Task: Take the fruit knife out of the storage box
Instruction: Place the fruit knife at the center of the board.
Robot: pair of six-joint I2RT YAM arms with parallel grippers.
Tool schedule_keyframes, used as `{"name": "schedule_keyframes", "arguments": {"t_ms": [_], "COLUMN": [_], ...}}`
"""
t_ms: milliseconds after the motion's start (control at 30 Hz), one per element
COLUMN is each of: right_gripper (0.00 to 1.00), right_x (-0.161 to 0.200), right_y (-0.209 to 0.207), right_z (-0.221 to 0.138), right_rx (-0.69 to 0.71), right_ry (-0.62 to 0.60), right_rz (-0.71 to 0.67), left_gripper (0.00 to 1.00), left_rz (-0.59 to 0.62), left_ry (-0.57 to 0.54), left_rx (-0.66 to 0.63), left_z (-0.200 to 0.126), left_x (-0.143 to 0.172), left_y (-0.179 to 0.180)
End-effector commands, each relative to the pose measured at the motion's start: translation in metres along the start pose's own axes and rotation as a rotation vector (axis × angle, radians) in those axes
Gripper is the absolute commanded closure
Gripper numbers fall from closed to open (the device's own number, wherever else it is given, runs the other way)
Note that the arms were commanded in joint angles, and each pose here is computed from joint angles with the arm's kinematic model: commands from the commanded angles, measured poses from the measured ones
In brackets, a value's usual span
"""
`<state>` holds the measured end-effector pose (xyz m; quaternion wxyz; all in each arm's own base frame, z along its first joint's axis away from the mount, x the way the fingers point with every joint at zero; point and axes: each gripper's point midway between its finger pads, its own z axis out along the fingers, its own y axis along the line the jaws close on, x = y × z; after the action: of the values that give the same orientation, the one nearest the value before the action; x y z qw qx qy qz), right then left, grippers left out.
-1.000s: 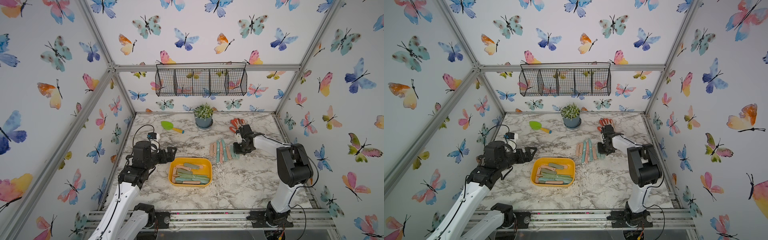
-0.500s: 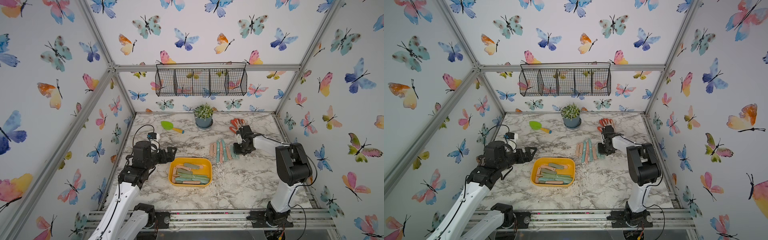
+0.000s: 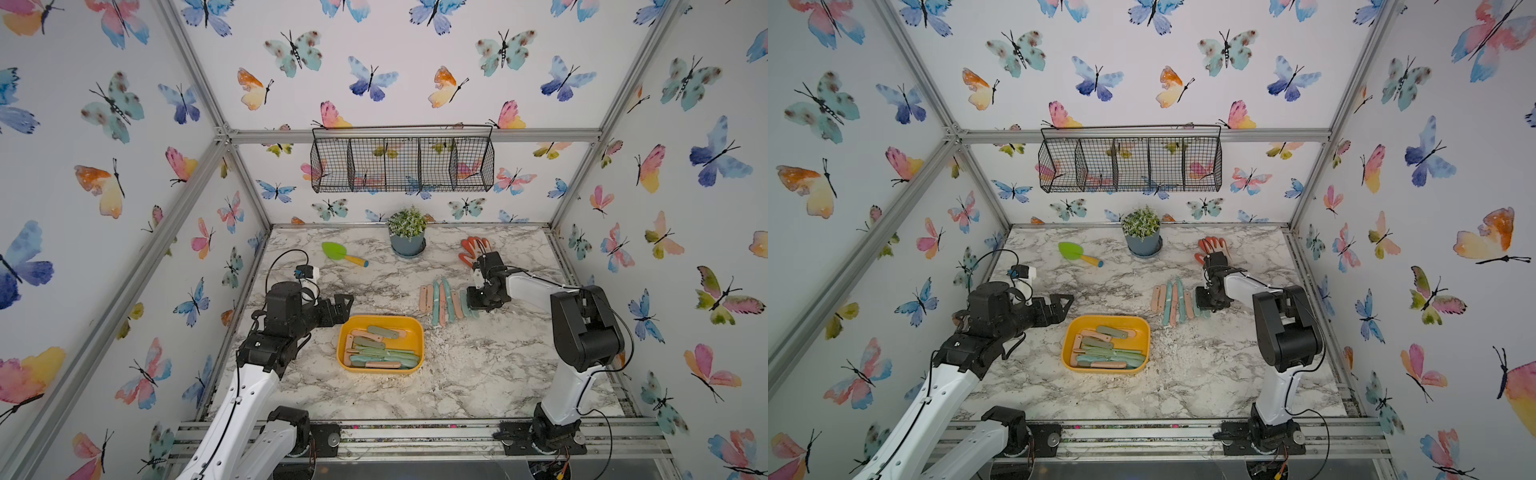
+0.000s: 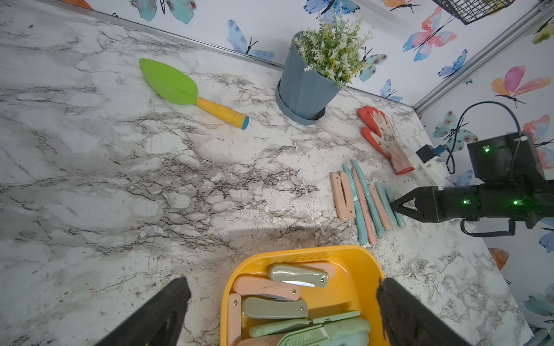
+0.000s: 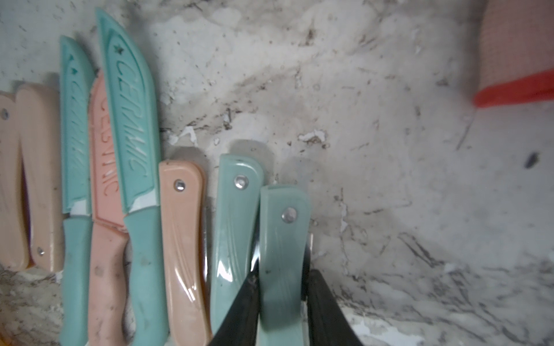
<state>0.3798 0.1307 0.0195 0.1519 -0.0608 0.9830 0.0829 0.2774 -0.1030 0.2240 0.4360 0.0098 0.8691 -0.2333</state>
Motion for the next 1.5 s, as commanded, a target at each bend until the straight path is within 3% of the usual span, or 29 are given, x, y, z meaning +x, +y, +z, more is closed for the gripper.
{"name": "schedule_keyframes", "arguments": {"t_ms": [0, 500, 900, 1200, 1467], "right_gripper": [0.69, 0.66, 0.56, 0.52, 0.45], "right_x": [0.006, -0.013, -0.043, -0.038, 0.017], "right_y": [-0.003, -0.002, 0.018, 0.095, 0.204], "right_z": [0.002, -0.027, -0.098, -0.163, -0.163], "right_rx": [0.0, 0.01, -0.066, -0.3, -0.431], "right_ry": [0.015, -0.078, -0.319, -0.569, -0.54], "right_rz": [0.019, 0.021, -0.07, -0.376, -0.793], "left_gripper": [0.01, 0.02, 0.02, 0.02, 0.02], "left_rz": [0.016, 0.016, 0.019, 0.0, -0.01], "left_ry": [-0.004, -0.004, -0.059, -0.1, -0.113], "left_rx": [0.0, -0.003, -0.117, -0.229, -0.275], "left_z": [0.0, 0.0, -0.011, -0.021, -0.024], "left_x": [0.001, 0.001, -0.009, -0.016, -0.018], "left_y": [0.0, 0.0, 0.017, 0.035, 0.042]}}
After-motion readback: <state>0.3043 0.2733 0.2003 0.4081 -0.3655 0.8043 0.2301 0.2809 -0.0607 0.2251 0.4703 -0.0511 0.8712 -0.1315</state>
